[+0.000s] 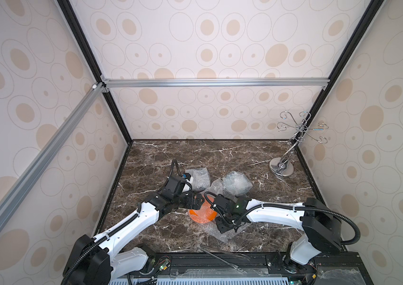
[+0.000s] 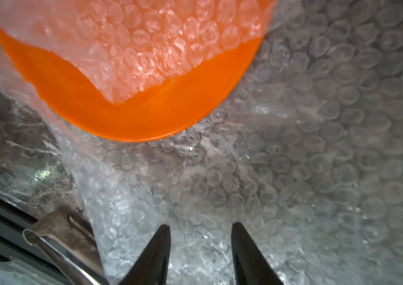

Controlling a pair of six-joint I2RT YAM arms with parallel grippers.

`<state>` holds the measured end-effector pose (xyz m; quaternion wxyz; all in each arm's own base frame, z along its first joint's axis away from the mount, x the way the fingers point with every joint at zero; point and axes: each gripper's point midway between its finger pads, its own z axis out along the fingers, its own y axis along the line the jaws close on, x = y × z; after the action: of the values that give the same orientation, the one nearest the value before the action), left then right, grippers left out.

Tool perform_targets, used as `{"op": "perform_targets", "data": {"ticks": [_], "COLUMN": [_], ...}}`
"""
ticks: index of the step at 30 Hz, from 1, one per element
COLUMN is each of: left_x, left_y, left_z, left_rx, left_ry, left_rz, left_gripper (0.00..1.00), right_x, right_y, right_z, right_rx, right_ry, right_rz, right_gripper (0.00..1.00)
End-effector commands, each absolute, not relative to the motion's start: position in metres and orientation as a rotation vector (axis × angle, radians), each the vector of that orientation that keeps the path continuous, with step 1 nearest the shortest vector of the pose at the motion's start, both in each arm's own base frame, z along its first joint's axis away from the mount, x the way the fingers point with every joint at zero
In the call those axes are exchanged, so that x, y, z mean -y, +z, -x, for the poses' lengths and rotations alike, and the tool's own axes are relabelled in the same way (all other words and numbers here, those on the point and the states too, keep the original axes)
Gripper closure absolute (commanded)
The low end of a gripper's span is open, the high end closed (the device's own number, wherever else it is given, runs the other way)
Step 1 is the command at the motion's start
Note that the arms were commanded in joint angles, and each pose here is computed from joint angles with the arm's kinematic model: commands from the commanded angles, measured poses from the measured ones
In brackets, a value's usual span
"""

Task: Unpack dinner plates from bubble wrap
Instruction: Unwrap the bubble wrap at the center of the board.

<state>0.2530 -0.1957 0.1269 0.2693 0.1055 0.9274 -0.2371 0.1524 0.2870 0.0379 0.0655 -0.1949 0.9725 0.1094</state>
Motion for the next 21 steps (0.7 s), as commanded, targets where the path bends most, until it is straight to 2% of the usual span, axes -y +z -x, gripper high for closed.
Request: {"op": "perform_targets", "data": {"ticks": [1,8,14,17,21], "left_x": [0.195,0.182,0.172,0.175,0.183], "left_y": [0.138,0.140,0.143,0.145,0.146], "left_z": [-0.261,-0.264,-0.269,-0.272,-0.273], "left_rx": [-2.475,-2.537,-2.559,-2.553,-2.534], "left_ry": [-0.625,-0.430,-0.293,-0.290,-0.344], "left_rz": [-0.280,-0.424,-0.502,-0.518,-0.506], "left_gripper": [0.00,0.00,0.01,0.03,0.03], "right_x": [-0.292,-0.294,-0.272,-0.261,-0.253], "right_y": [0.033,0.050,0.074,0.083,0.087], "right_z": [-0.150,-0.161,-0.186,-0.201,-0.216], "right_rx": [-2.945,-2.930,-2.910,-2.886,-2.883], "right_ry": [0.367,0.536,0.690,0.806,0.817], "right_rz": [0.552,0.449,0.258,0.121,0.058], "right_gripper": [0.56,0.55,0.51,0.46,0.40]}}
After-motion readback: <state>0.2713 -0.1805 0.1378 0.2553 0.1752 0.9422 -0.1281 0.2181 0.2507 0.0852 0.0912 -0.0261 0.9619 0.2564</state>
